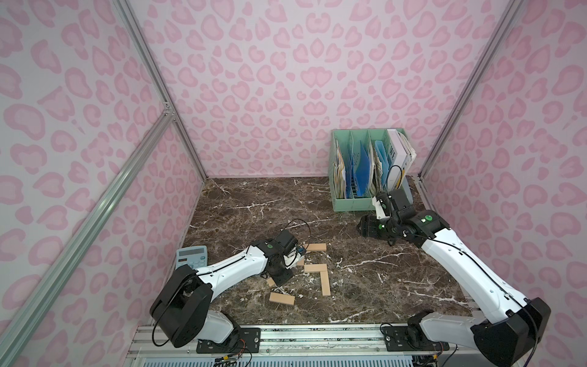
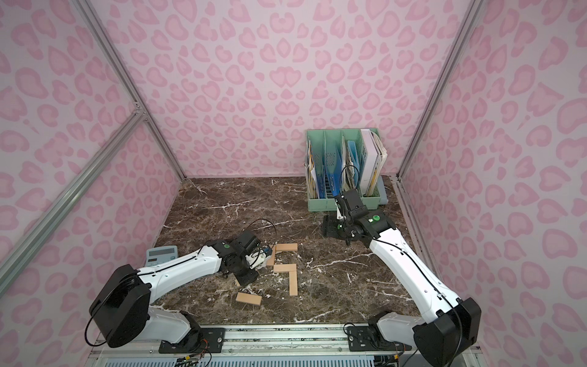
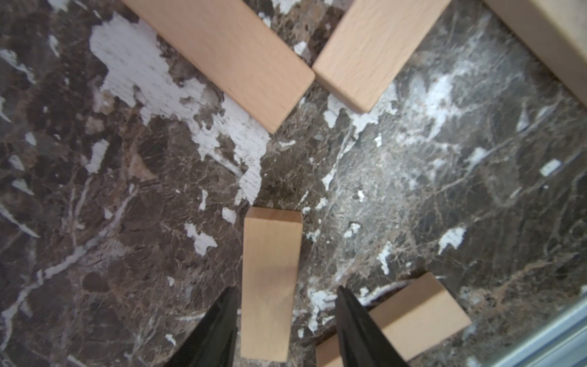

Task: Assemble the number 6 with building blocks
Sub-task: Pick up the building block from the center of the board.

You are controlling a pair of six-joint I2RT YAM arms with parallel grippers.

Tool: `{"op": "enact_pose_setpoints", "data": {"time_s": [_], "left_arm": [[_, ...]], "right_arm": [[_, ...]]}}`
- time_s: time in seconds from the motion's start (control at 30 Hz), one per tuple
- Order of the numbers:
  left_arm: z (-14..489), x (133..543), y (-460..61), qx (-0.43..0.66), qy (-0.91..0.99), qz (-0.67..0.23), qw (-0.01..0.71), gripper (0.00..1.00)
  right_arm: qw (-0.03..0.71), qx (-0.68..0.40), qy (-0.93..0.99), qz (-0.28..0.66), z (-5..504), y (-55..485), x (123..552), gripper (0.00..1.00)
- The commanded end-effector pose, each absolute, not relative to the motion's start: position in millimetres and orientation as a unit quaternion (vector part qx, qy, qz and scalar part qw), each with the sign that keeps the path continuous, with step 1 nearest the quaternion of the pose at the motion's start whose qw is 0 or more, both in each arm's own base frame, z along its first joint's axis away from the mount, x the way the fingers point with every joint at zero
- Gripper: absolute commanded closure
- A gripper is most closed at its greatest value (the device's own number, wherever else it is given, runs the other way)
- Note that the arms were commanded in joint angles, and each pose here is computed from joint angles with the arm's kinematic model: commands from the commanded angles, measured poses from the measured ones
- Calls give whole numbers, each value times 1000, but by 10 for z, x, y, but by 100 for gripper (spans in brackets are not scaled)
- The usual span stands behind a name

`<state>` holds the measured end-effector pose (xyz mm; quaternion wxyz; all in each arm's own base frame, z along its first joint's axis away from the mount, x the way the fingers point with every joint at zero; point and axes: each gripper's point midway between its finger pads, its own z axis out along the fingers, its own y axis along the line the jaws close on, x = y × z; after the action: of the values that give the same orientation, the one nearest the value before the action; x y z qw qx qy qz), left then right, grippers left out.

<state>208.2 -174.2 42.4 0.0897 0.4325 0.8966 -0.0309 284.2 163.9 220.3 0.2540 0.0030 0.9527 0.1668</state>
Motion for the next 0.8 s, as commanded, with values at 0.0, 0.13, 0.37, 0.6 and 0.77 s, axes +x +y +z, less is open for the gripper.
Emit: {"op": "enact_pose_setpoints", "data": {"time_s": [0.0,0.13,0.37,0.6,0.77], "left_arm": [[407,2054,-1747,439,894,-35,79,46],[393,2035,-1689,444,892,-27,81,46],[334,2081,-1594,439,895,-12,78,45],[295,2123,-1577,432,899,-13,69,45],[251,2114,-1594,433,900,-20,53,46]], "right_arm": [[257,7,952,166,2214,1632,2851,28],[257,6,952,166,2203,1637,2855,28],[257,2,951,170,2196,1667,2877,28],[256,0,952,169,2183,1650,2853,29],[258,1,952,167,2189,1620,2837,29]]}}
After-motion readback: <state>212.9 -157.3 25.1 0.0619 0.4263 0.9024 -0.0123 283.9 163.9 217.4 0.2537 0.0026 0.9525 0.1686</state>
